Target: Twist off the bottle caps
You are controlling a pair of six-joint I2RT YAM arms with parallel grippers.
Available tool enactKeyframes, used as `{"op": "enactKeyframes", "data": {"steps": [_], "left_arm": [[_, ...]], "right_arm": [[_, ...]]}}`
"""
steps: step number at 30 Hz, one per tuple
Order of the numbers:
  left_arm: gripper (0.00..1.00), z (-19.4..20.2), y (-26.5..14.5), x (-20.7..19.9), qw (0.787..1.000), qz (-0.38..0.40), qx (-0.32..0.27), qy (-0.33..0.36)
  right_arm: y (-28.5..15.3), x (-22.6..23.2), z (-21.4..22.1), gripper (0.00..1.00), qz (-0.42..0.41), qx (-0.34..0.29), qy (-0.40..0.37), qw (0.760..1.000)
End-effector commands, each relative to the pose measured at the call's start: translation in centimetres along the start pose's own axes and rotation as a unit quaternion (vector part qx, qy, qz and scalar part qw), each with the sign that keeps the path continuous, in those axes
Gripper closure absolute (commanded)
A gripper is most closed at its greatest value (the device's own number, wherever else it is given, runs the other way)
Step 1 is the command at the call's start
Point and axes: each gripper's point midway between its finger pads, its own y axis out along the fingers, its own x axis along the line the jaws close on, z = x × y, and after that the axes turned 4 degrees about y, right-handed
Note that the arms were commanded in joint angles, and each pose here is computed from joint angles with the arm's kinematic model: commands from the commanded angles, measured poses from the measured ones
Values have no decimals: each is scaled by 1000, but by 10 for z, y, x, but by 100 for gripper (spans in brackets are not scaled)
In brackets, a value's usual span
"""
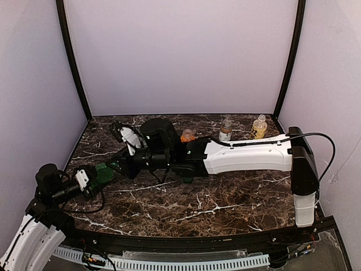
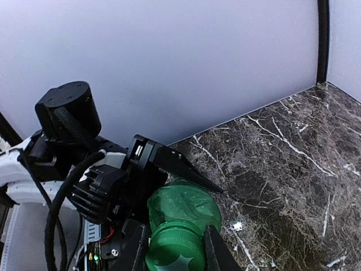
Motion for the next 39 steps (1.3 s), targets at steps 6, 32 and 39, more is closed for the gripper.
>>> {"op": "enactKeyframes", "data": {"steps": [6, 32, 39], "left_arm": [[88, -18, -6, -29, 995, 83, -49, -28], [90, -10, -6, -50, 989, 139, -43, -29], [90, -10, -6, -49, 990, 136, -42, -26]], "right_arm": [[-19, 74, 50, 100, -241, 76, -353, 901], [-33, 45, 36, 100, -174, 56, -711, 678], [-73, 64, 0, 100, -191, -8, -643, 742]]}}
